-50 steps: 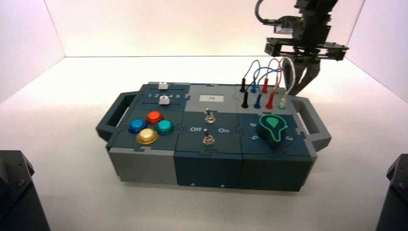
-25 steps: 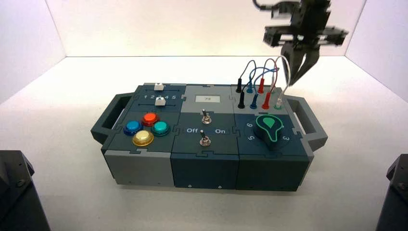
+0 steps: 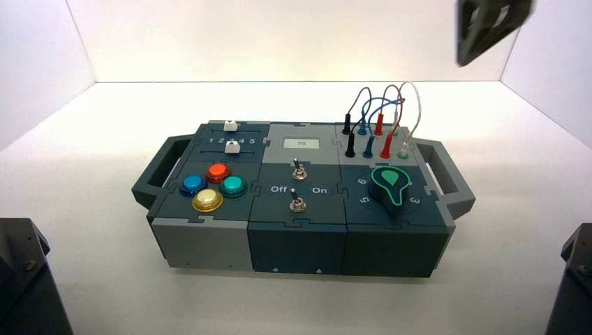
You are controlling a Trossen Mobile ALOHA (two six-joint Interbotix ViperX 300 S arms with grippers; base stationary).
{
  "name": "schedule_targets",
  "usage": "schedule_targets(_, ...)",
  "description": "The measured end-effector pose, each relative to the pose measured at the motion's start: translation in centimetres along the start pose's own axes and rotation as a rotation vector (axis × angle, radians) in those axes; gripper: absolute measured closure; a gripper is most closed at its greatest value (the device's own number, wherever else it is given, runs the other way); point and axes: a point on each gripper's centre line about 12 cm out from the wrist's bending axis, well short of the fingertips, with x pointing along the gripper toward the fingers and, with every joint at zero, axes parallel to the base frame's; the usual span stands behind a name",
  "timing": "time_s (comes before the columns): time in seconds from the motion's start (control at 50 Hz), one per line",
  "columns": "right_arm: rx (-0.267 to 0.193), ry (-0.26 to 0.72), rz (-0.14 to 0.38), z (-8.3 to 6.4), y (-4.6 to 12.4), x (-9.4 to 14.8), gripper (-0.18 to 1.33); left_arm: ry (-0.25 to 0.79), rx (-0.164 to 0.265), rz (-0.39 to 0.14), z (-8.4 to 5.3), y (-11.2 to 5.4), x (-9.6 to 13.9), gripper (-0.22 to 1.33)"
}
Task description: Turn the knob to position 6.
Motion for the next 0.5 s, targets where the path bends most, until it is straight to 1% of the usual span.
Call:
schedule_targets(0.06, 0.014, -0.013, 0.025, -1.1, 0.1, -0.6, 1.28, 0.000, 0.000, 0.000, 0.0, 0.0, 0.0, 1.28)
schedule_targets(0.12, 0.025, -0.030, 0.063, -2.3, 0.4, -1.3, 1.29, -0.002, 0.000, 0.000, 0.0, 0.0, 0.0, 1.28)
schedule_targets(0.14, 0.025, -0.030, 0.063, -2.3, 0.4, -1.3, 1.29, -0.002, 0.000, 0.000, 0.0, 0.0, 0.0, 1.28)
schedule_targets(0.16, 0.025, -0.031, 0.079, -3.0, 0.6, -1.4, 1.29, -0.003, 0.000, 0.000, 0.0, 0.0, -0.1, 1.27)
schedule_targets(0.18, 0.025, -0.032, 0.082, -3.1, 0.7, -1.4, 1.28, -0.003, 0.000, 0.000, 0.0, 0.0, -0.1, 1.27)
schedule_targets(0.22, 0.021, -0.034, 0.110, -4.0, 1.1, -1.6, 1.29, -0.005, 0.000, 0.000, 0.0, 0.0, -0.1, 1.27)
schedule_targets(0.32, 0.009, -0.039, 0.158, -5.5, 1.9, -1.9, 1.29, -0.011, 0.000, 0.001, 0.0, 0.0, -0.4, 1.28)
schedule_targets(0.38, 0.002, -0.036, 0.174, -6.1, 2.1, -2.0, 1.29, -0.018, 0.001, 0.001, 0.0, 0.0, -0.6, 1.28)
schedule_targets(0.42, -0.007, -0.034, 0.194, -6.7, 2.5, -2.0, 1.29, -0.020, 0.002, -0.001, 0.0, -0.1, -0.7, 1.27)
schedule_targets(0.48, -0.009, -0.030, 0.205, -7.2, 2.6, -1.9, 1.29, -0.029, 0.002, 0.000, -0.1, 0.0, -1.0, 1.28)
schedule_targets(0.5, -0.012, -0.022, 0.214, -7.6, 2.7, -1.8, 1.29, -0.035, 0.003, -0.001, -0.1, -0.1, -1.2, 1.28)
